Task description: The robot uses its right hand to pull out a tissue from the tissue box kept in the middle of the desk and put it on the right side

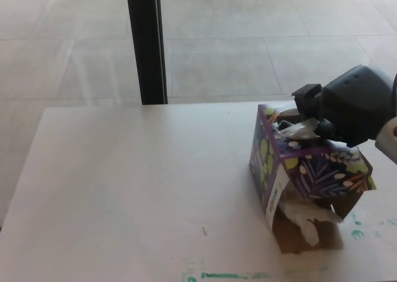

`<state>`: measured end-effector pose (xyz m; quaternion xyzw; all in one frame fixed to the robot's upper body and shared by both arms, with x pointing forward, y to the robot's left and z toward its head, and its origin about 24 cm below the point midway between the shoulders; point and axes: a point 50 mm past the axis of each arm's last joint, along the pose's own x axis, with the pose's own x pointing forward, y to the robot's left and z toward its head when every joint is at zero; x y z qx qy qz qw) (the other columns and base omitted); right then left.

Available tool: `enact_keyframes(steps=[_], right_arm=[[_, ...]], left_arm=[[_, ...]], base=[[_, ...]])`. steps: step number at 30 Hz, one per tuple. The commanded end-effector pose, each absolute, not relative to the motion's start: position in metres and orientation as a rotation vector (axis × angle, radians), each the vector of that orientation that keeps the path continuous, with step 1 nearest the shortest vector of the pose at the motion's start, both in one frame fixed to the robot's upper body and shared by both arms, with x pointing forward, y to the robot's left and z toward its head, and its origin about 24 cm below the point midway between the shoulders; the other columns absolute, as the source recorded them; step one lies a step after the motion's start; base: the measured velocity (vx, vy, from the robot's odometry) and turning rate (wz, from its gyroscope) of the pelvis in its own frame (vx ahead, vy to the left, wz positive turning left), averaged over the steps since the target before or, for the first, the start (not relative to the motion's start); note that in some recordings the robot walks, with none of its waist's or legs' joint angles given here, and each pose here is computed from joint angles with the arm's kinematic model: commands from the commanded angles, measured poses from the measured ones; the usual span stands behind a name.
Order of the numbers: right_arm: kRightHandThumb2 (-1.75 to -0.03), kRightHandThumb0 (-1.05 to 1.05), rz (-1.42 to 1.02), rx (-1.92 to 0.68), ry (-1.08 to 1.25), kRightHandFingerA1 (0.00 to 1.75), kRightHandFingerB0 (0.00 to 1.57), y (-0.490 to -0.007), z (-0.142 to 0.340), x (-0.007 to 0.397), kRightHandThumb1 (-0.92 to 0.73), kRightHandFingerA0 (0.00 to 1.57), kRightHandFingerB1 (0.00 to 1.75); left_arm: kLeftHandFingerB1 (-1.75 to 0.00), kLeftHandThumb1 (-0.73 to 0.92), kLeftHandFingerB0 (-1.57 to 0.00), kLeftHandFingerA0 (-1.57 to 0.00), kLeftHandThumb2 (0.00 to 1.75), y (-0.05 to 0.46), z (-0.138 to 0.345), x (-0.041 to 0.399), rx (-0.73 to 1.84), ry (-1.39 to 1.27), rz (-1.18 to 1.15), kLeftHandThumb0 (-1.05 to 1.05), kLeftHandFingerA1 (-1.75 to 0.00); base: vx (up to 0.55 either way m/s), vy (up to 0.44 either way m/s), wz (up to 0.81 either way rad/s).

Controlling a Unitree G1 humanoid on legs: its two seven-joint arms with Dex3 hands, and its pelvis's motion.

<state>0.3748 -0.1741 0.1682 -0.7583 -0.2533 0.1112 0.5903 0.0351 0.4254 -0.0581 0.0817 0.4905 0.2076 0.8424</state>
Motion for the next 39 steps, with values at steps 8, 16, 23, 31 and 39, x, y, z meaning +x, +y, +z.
enact_keyframes(steps=[8, 16, 23, 31, 39], right_arm=[[-0.76, -0.28, 0.188, -1.769, -0.626, 1.75, 0.70, -0.171, 0.183, 0.376, -0.55, 0.90, 1.53], [-0.86, -0.27, 0.094, -1.693, -0.652, 1.75, 0.72, -0.173, 0.200, 0.379, -0.58, 0.93, 1.52], [-0.85, -0.27, 0.039, -1.664, -0.674, 1.75, 0.70, -0.176, 0.222, 0.381, -0.56, 0.92, 1.55], [-0.92, -0.30, -0.030, -1.699, -0.689, 1.75, 0.74, -0.177, 0.243, 0.385, -0.48, 0.95, 1.47], [-0.96, -0.28, -0.095, -1.672, -0.718, 1.69, 0.76, -0.177, 0.244, 0.386, -0.48, 1.16, 1.36]], left_arm=[[-1.01, 0.87, -0.54, -0.75, 0.85, 0.426, -0.057, 0.031, 0.180, 1.024, 0.439, -1.05, -1.21], [-1.01, 0.87, -0.54, -0.74, 0.86, 0.427, -0.057, 0.028, 0.185, 1.036, 0.448, -1.05, -1.22], [-1.00, 0.92, -0.56, -0.79, 0.87, 0.427, -0.057, 0.023, 0.195, 1.044, 0.448, -1.05, -1.17], [-1.00, 0.88, -0.57, -0.79, 0.87, 0.429, -0.056, 0.021, 0.223, 1.055, 0.443, -1.05, -1.16], [-1.01, 0.88, -0.57, -0.76, 0.88, 0.428, -0.055, 0.019, 0.230, 1.053, 0.438, -1.05, -1.18]], base=[[0.00, 0.000, 0.00], [0.00, 0.000, 0.00], [0.00, 0.000, 0.00], [0.00, 0.000, 0.00], [0.00, 0.000, 0.00]])
